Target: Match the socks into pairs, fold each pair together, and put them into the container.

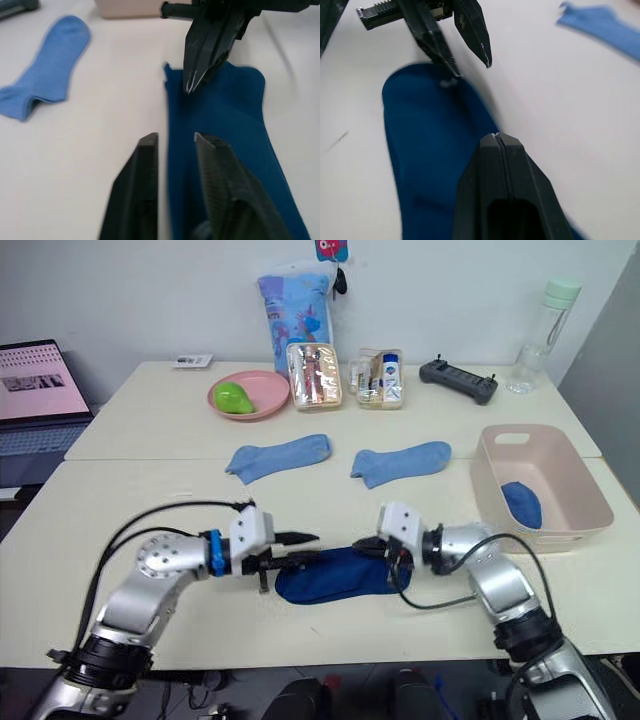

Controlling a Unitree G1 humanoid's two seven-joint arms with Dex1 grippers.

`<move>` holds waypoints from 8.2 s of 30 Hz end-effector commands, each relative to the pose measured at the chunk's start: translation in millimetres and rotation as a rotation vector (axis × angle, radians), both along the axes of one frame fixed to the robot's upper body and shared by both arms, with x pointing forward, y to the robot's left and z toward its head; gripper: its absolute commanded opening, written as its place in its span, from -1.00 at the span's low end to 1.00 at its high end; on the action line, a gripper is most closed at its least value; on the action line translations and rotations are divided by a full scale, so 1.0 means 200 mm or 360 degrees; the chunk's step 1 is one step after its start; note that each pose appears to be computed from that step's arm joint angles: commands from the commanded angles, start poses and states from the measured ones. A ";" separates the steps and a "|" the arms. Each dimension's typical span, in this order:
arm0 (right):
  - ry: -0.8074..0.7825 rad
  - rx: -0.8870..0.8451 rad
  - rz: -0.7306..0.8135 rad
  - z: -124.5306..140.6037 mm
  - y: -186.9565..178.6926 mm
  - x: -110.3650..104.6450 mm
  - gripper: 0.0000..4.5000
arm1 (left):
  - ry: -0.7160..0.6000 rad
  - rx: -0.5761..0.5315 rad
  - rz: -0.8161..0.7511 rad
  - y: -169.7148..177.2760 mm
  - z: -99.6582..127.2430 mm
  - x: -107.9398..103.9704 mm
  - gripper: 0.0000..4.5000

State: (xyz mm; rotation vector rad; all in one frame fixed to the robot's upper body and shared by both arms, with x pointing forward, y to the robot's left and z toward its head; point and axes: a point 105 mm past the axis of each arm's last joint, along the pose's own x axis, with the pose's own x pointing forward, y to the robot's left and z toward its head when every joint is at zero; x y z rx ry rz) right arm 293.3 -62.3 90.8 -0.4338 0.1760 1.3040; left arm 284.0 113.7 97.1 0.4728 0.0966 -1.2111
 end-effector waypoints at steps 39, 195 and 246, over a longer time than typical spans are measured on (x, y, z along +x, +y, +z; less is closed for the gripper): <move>0.0538 -0.0035 -0.0526 -0.04 -0.24 -0.05 -0.08 | -0.0032 -0.0073 0.0052 0.10 0.07 -0.13 -1.00; -0.1007 -0.0620 -0.1321 1.08 -1.06 0.39 -1.00 | -0.0020 -0.0936 -0.0065 -0.40 0.78 0.05 0.99; -0.0626 -0.1517 -0.0543 0.75 -1.24 0.39 0.54 | 0.0055 -0.0866 -0.0031 -0.38 0.64 0.00 1.00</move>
